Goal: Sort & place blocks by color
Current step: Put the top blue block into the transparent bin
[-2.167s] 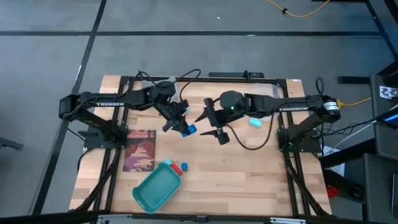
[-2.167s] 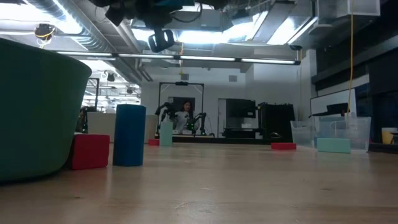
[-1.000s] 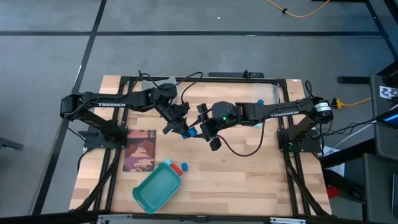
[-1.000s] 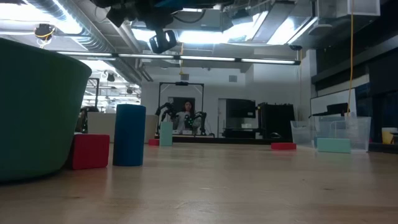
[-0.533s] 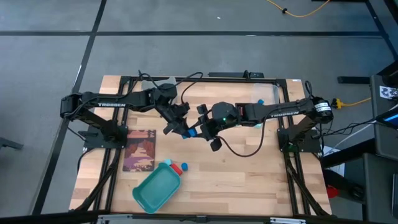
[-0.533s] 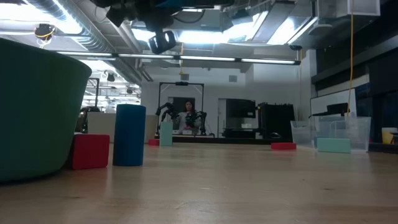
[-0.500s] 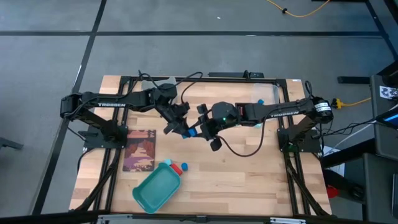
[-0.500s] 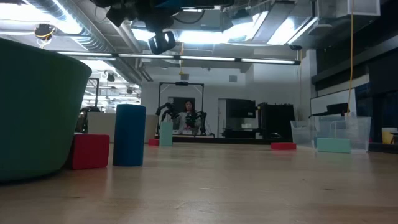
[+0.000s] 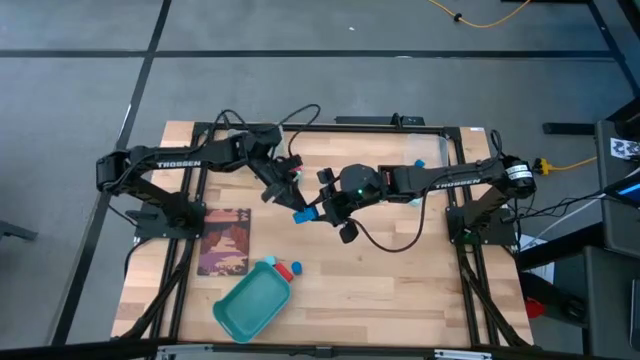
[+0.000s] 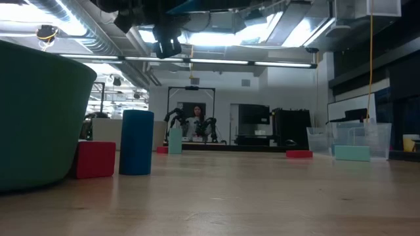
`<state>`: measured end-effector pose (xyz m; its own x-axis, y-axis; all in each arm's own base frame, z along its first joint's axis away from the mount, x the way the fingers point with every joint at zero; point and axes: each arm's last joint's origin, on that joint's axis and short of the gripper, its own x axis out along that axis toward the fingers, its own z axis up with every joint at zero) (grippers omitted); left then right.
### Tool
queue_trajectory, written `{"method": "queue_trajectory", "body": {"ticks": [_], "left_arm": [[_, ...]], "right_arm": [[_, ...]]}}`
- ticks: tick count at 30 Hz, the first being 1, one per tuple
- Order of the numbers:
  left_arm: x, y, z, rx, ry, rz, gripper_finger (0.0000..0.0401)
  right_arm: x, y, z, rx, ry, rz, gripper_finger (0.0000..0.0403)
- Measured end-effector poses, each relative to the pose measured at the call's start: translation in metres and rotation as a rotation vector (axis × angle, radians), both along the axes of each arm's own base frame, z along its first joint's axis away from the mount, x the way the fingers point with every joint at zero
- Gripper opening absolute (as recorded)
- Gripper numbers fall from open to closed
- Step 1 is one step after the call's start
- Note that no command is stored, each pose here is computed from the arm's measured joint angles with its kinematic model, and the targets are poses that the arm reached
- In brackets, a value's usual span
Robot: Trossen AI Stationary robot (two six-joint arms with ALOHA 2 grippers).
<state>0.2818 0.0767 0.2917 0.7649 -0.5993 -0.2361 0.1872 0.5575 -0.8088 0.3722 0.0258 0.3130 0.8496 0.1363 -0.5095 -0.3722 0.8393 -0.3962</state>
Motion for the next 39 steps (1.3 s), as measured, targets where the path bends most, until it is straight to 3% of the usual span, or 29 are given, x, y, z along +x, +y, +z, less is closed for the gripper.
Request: {"method": "queue_trajectory", "body": {"ticks": [4,8,14,21,27,31,39], "left_arm": [[-0.014,0.016,-0.001,0.0,0.033,0.029,0.0198],[-0.035,0.021,0.005,0.128,0.056,0.123,0.0197],[-0.062,0.015,0.033,0.406,-0.018,0.349,0.0197],[-0.08,-0.002,0.071,0.587,-0.239,0.572,0.0197],[-0.084,-0.014,0.072,0.583,-0.494,0.679,0.0197],[-0.082,-0.021,0.051,0.545,-0.522,0.713,0.0197],[-0.079,-0.03,0.035,0.535,-0.488,0.713,0.0197]], "right_arm": [[-0.014,-0.004,0.01,-0.039,0.026,-0.071,0.0141],[-0.043,-0.017,0.025,-0.025,0.114,-0.202,0.0141],[-0.094,-0.039,0.04,0.114,0.203,-0.402,0.0141],[-0.15,-0.045,0.023,0.334,0.055,-0.58,0.0141],[-0.172,-0.04,0.01,0.569,-0.282,-0.579,0.0141],[-0.176,-0.039,0.011,0.65,-0.449,-0.535,0.0141],[-0.175,-0.039,0.01,0.655,-0.48,-0.524,0.0141]]}}
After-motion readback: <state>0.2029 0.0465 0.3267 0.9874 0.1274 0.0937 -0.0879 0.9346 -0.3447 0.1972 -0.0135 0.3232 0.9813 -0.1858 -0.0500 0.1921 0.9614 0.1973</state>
